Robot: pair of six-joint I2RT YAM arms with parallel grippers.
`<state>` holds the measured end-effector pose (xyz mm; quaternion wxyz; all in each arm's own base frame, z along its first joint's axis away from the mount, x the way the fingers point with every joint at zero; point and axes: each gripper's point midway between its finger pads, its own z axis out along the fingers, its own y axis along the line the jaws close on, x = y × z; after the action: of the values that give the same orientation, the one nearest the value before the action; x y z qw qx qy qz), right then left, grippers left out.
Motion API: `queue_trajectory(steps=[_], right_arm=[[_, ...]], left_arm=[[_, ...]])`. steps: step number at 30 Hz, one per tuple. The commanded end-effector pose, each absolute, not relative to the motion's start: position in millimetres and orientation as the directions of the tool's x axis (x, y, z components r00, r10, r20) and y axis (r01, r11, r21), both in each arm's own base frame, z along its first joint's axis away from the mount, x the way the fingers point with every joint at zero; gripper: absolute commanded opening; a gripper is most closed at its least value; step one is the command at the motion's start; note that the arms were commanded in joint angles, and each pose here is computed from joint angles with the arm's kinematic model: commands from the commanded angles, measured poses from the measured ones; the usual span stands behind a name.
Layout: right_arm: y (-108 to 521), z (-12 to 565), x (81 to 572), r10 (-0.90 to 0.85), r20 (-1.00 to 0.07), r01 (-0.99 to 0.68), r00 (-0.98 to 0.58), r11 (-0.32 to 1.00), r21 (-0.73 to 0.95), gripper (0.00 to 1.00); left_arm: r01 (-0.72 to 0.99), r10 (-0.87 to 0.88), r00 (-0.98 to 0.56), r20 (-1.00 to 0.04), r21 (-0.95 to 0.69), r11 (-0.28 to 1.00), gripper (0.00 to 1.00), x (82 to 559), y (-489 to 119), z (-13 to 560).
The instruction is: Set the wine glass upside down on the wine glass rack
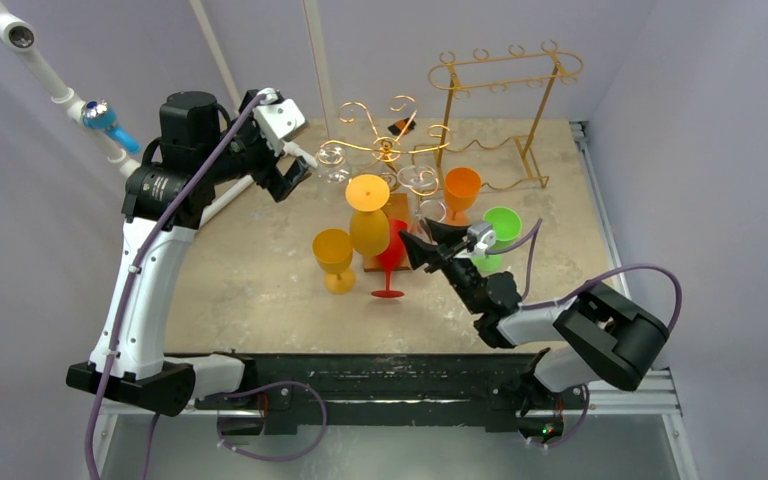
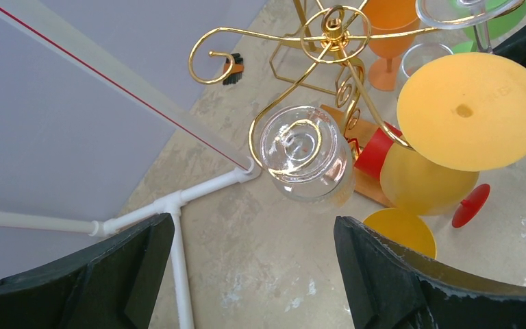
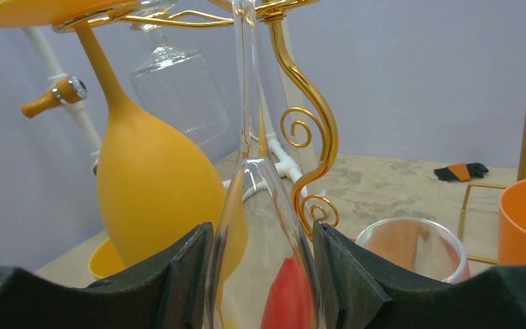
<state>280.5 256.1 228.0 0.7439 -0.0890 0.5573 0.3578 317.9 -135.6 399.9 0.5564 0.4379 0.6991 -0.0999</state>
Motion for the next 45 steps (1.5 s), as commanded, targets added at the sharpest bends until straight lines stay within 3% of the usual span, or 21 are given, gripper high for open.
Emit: queue_trajectory(steps=[1, 18, 45], right_arm=[[227.7, 275.0, 284.5, 0.541, -0.786, -0.579, 0.298, 0.757, 0.302, 0.00], [237.2, 308.8, 276.0, 0.493, -0.773, -0.624, 0.399, 0.764, 0.165, 0.00], [223.6, 319.7, 272.8, 0.503, -0.733, -0.595, 0.458, 0.786, 0.168, 0.00]], left_arm=[[0.691, 0.498, -0.009, -0.867, 0.354, 0.630, 0.94, 316.5, -128.7, 406.9], [0.693, 0.504, -0.021, -0.864, 0.351, 0.630, 0.94, 317.5, -128.1, 398.8], [0.697, 0.512, -0.022, -0.859, 0.354, 0.624, 0.94, 320.2, -128.5, 393.0]])
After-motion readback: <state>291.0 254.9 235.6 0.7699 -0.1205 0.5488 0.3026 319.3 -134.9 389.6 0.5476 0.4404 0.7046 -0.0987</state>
